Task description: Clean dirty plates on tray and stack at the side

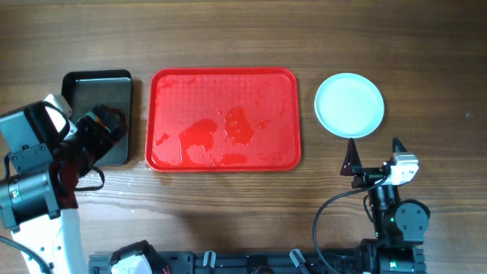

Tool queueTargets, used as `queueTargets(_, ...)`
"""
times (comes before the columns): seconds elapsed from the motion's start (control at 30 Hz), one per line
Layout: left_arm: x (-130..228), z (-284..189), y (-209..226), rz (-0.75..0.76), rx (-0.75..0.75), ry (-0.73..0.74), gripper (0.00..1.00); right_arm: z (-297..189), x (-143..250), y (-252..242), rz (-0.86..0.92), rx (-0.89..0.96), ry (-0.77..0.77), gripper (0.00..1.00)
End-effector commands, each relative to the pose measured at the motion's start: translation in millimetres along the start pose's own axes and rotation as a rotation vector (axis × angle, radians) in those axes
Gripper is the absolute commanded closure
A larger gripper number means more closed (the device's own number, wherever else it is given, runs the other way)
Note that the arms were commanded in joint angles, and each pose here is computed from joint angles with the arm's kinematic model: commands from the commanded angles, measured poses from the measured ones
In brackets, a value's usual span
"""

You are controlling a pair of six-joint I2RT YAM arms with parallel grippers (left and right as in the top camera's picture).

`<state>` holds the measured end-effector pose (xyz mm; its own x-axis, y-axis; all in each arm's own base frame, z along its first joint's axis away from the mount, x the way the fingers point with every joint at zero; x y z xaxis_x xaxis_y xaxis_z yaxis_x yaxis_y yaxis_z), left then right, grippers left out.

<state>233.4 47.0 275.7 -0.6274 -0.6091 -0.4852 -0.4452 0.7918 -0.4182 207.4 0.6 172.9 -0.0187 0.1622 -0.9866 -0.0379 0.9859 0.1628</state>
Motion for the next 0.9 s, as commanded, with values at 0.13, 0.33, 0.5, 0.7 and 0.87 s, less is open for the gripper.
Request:
queueTargets(0.13, 5.6, -8.6, 23.0, 0.001, -0.165, -0.027, 0.00, -1.0, -3.4, -3.0, 0.011, 0.021, -0.020, 0.00)
queueTargets(0.33, 40.1, 1.7, -1.3, 0.159, -0.010, -0.091, 0.00, -1.0, -3.4, -3.0, 0.011, 0.021, -0.020, 0.00)
queueTargets(0.5, 70.1, 26.2, -18.1, 0.295, 0.220, -0.291, 0.00, -1.0, -3.3, -3.0, 0.011, 0.021, -0.020, 0.00)
queueTargets(0.7, 91.6, 35.2, -9.3, 0.326, 0.360, -0.484, 0.00, -0.9, -3.2, -3.0, 0.012, 0.021, -0.019, 0.00)
queueTargets(0.87, 95.7, 36.2, -7.4, 0.335, 0.430, -0.590, 0.00, -0.9, -3.2, -3.0, 0.012, 0.021, -0.019, 0.00)
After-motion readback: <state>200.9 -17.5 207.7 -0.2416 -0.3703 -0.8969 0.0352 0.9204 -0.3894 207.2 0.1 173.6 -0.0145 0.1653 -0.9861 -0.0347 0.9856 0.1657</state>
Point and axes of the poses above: each gripper's point midway between its finger pads, its own z axis out along the fingers, its own y axis along the line the jaws close on, x = y × z, the point moved 4 cm from there along -z, back along the fingers, and after that the axes turned 5 degrees about z, right-handed, at the moved point
